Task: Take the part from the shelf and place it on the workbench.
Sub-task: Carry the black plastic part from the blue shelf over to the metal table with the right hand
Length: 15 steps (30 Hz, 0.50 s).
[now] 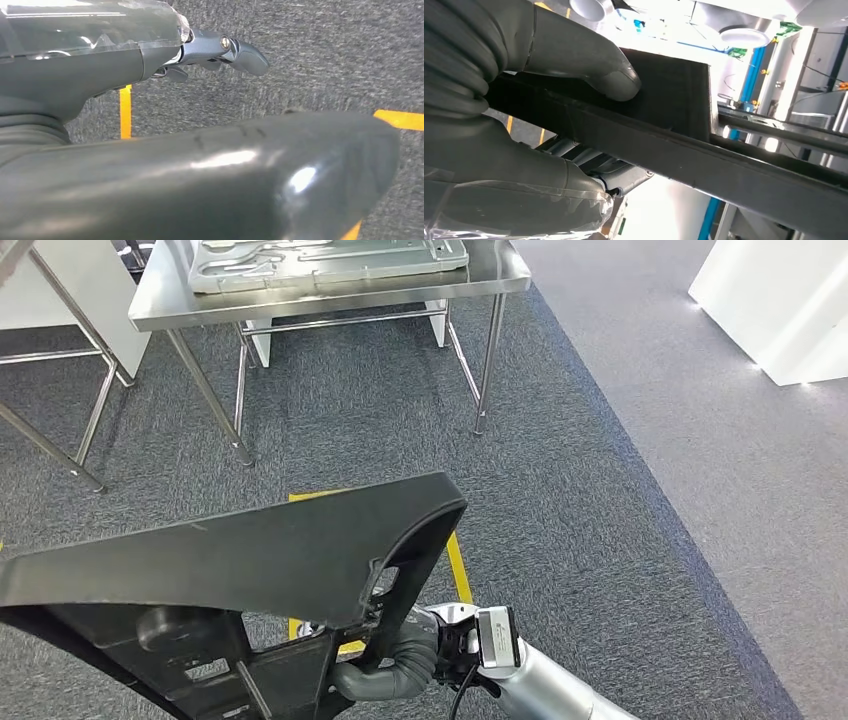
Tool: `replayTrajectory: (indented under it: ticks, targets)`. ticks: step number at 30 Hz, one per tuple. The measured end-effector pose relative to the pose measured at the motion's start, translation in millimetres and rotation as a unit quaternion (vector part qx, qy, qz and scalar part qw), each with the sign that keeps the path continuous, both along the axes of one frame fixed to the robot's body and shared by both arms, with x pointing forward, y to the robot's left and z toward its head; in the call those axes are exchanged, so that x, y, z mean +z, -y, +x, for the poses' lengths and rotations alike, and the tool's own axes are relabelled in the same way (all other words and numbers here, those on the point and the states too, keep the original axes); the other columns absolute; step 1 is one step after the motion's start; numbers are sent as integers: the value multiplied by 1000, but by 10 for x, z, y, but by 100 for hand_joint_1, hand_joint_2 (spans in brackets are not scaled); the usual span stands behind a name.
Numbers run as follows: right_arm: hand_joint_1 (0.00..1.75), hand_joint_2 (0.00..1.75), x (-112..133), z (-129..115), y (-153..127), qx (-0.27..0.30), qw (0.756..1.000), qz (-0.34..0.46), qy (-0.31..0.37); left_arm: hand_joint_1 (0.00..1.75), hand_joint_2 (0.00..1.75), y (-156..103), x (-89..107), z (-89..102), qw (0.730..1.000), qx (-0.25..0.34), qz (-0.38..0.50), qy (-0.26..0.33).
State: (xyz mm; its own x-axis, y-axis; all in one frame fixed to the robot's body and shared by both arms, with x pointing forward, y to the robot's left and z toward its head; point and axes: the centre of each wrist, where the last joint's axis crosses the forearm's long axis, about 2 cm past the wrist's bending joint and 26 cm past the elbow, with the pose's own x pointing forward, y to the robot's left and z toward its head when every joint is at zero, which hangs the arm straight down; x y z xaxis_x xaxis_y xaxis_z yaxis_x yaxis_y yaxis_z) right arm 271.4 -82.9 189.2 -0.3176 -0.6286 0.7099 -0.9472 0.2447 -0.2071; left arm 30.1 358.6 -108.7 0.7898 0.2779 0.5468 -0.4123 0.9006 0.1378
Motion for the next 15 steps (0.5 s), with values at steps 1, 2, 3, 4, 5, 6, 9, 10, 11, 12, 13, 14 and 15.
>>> replayTrajectory:
  ticks: [1, 2, 3, 4, 5, 6, 9, 10, 11, 12, 13, 14, 15]
  targets:
    - [161, 175, 14, 4, 1, 0, 1000, 2, 1, 0, 0, 0, 1, 8, 1000, 0, 0, 1]
    - [161, 175, 23, 7, 4, 0, 1000, 4, 2, 0, 0, 1, 2, 20, 1000, 0, 0, 3]
    - [161, 175, 26, 8, 7, -1, 1000, 5, 2, 0, 0, 1, 3, 33, 1000, -1, 0, 4]
    - [161, 175, 22, 6, 11, -2, 1000, 5, 1, 0, 0, 0, 4, 42, 1000, -1, 0, 5]
    - [161, 175, 15, 3, 16, -2, 1000, 5, -1, 0, 0, 0, 4, 44, 1000, -1, 0, 5]
    - [161, 175, 10, 1, 20, -3, 1000, 6, -2, 0, 0, 0, 4, 41, 1000, -1, 0, 5]
    - [161, 175, 14, 2, 25, -4, 1000, 9, -4, 0, 0, 3, 3, 40, 1000, -2, 1, 7]
    - [161, 175, 19, 3, 26, -3, 1000, 10, -5, 0, 0, 3, 4, 44, 1000, -3, 1, 8]
    - [161, 175, 24, 3, 27, -3, 1000, 11, -5, 0, 0, 3, 4, 47, 1000, -4, 1, 9]
    - [161, 175, 29, 4, 28, -3, 1000, 12, -4, 0, 0, 2, 4, 48, 1000, -4, 1, 10]
    - [161, 175, 37, 3, 28, -3, 1000, 13, -4, 0, 0, 0, 5, 51, 1000, -4, 2, 10]
    - [161, 175, 45, 2, 28, -3, 1000, 15, -4, 0, 0, -6, 6, 54, 1000, -4, 3, 11]
    - [161, 175, 54, 2, 28, -2, 1000, 16, -3, 0, 0, -8, 7, 58, 1000, -4, 3, 12]
